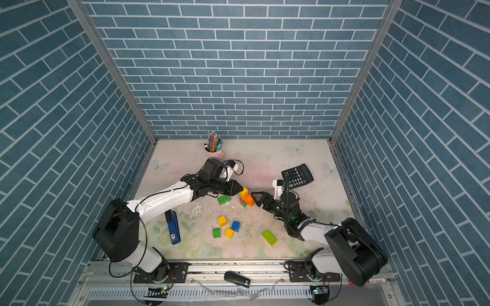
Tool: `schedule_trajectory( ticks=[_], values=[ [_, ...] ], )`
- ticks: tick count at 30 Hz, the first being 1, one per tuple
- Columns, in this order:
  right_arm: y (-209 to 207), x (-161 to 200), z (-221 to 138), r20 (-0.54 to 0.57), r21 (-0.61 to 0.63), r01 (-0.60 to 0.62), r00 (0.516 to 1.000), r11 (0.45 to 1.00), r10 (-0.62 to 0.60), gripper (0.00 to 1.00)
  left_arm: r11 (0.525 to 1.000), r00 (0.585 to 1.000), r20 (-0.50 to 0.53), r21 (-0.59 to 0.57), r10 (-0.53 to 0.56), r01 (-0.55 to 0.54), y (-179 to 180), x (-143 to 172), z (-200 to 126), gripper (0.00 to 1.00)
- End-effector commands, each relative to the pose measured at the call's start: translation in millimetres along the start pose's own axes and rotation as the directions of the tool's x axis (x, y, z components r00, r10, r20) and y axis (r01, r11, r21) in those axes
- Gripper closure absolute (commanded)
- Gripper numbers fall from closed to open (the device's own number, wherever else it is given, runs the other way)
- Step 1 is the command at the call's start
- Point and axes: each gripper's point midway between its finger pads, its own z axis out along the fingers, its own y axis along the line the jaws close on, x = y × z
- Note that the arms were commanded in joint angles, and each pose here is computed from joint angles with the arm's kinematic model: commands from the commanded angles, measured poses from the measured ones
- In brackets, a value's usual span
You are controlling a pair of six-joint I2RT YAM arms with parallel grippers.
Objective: Assemble a fork with lego
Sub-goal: Assemble the lego brick with the lego brick.
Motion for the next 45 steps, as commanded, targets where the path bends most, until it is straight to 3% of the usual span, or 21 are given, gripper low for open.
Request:
schedule_trajectory(
  ticks=[1, 8, 22, 32, 45],
  values=[
    [19, -5, 2, 0.008, -0.103, -0.044, 0.999, 0.994, 0.045, 0.14, 0.999, 0.999, -0.039, -0.026, -0.032, 0.031, 9, 10, 3, 0.80],
    [10, 4, 8, -0.028, -0.110, -0.093, 0.995, 0.990, 0.091, 0.17, 0.999, 0.999, -0.037, -0.029, -0.030, 0.029, 9, 11, 1, 0.79],
    [13, 12, 18, -0.090, -0.137, -0.123, 0.990, 0.983, 0.111, 0.35, 0.999, 0.999, -0.035, -0.029, -0.031, 0.030, 9, 11, 1, 0.80],
    [12, 21, 22, -0.149, -0.135, -0.155, 0.980, 0.979, 0.135, 0.23, 0.999, 0.999, -0.044, -0.033, -0.031, 0.030, 10, 13, 1, 0.80],
    [25, 23, 22, -0.185, -0.195, -0.169, 0.974, 0.966, 0.132, 0.24, 0.999, 0.999, -0.043, -0.036, -0.029, 0.027, 10, 12, 0, 0.80]
  ],
)
